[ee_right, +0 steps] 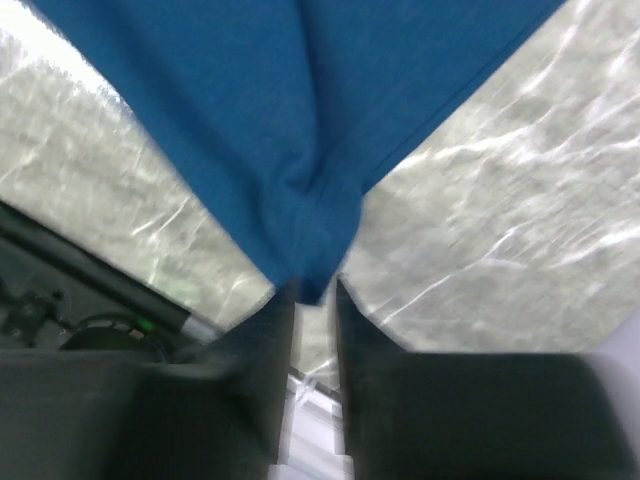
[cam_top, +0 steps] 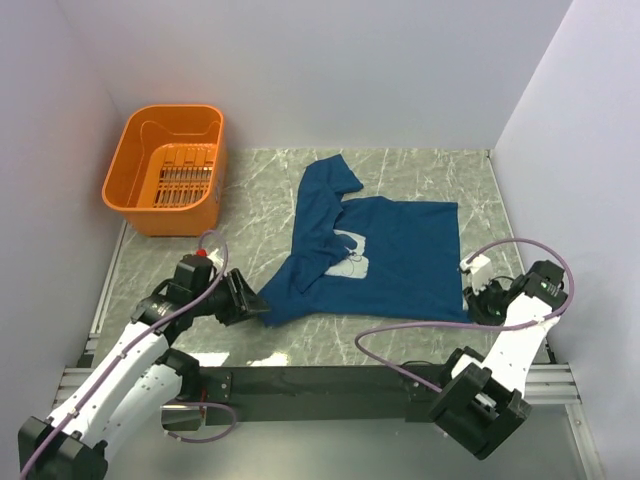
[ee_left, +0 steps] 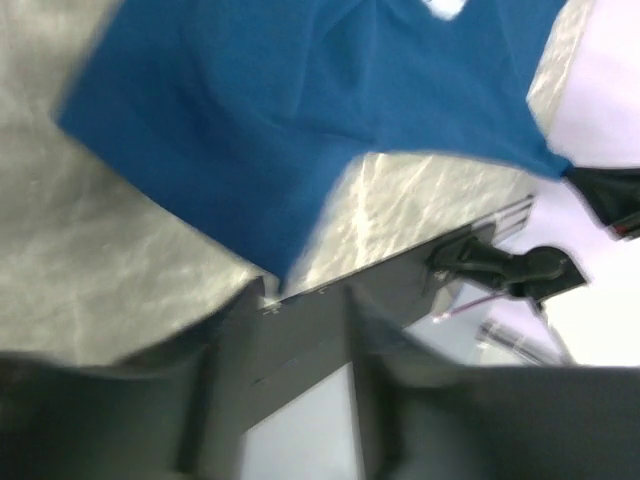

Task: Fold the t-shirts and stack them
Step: Flatten the tshirt out

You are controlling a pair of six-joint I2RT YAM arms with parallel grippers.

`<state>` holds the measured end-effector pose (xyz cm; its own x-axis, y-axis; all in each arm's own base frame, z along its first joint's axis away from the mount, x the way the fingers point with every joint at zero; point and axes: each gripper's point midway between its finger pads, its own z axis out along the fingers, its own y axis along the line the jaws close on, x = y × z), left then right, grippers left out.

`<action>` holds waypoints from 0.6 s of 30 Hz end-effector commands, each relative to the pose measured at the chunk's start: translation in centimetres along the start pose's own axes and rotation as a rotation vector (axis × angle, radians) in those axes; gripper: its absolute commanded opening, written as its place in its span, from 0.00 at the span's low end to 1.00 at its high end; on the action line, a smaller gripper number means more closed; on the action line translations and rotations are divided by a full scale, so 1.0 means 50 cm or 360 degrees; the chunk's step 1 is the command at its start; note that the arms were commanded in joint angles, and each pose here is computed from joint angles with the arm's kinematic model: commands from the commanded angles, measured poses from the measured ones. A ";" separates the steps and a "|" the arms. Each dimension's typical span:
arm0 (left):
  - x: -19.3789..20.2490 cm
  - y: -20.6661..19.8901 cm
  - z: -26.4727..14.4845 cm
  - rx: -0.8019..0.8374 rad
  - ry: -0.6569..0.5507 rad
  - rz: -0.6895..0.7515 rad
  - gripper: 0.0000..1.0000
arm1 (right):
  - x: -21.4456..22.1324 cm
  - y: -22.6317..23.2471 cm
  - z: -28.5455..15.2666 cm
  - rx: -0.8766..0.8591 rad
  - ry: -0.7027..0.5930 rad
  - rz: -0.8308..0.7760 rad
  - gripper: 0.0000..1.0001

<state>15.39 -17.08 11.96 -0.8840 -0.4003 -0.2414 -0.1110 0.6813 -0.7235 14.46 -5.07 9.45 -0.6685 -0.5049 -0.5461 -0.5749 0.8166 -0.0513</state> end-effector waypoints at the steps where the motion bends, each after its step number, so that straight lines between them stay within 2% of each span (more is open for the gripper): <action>1: 0.001 -0.035 -0.028 0.0058 0.0019 0.0079 0.54 | 0.025 0.000 -0.013 0.0010 0.0105 -0.0077 0.33; 2: -0.002 -0.039 -0.041 0.0041 0.0005 0.0102 0.61 | 0.010 -0.009 -0.024 0.0037 0.0073 -0.0074 0.47; 3: -0.033 -0.067 -0.065 0.0055 -0.0110 0.0157 0.72 | -0.002 -0.011 -0.031 0.0047 0.0043 -0.0042 0.52; 5: -0.060 -0.094 -0.091 0.0081 -0.0216 0.0242 0.76 | -0.047 -0.026 -0.047 0.0072 -0.0086 -0.0012 0.66; 6: -0.081 -0.118 -0.103 0.0112 -0.0283 0.0285 0.78 | -0.060 -0.029 -0.047 0.0049 -0.0127 0.0070 0.68; 8: -0.097 -0.130 -0.087 0.0128 -0.0280 0.0336 0.77 | -0.113 -0.049 -0.052 0.0036 -0.0283 0.0118 0.68; 9: -0.115 -0.161 -0.077 0.0229 -0.0311 0.0394 0.76 | -0.125 -0.052 -0.040 -0.0030 -0.0308 0.0288 0.68; 11: -0.139 -0.172 -0.028 0.0222 -0.0273 0.0423 0.76 | -0.173 -0.072 -0.019 -0.0077 -0.0385 0.0327 0.65; 12: -0.165 -0.177 0.018 0.0192 -0.0266 0.0458 0.75 | -0.182 -0.074 0.002 -0.0137 -0.0365 0.0517 0.64; 14: -0.170 -0.205 0.067 0.0169 -0.0217 0.0556 0.75 | -0.212 -0.105 0.030 -0.0096 -0.0386 0.0542 0.61; 15: -0.197 -0.254 0.076 0.0194 -0.0259 0.0625 0.74 | -0.225 -0.104 0.051 -0.0131 -0.0367 0.0668 0.61; 16: -0.207 -0.237 0.136 0.0076 -0.0202 0.0679 0.74 | -0.250 -0.135 0.057 -0.0067 -0.0426 0.0667 0.60; 17: -0.196 -0.255 0.164 0.0053 -0.0159 0.0759 0.73 | -0.260 -0.150 0.061 -0.0046 -0.0434 0.0707 0.60; 18: -0.217 -0.274 0.208 0.0003 -0.0137 0.0847 0.72 | -0.262 -0.163 0.079 -0.0059 -0.0405 0.0811 0.60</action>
<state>26.46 -24.39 15.92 -0.8722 -0.1665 -0.4600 0.1625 0.7884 -0.5934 24.77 -2.82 11.64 -0.7615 -0.1465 -0.6314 -0.3857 0.8853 0.2597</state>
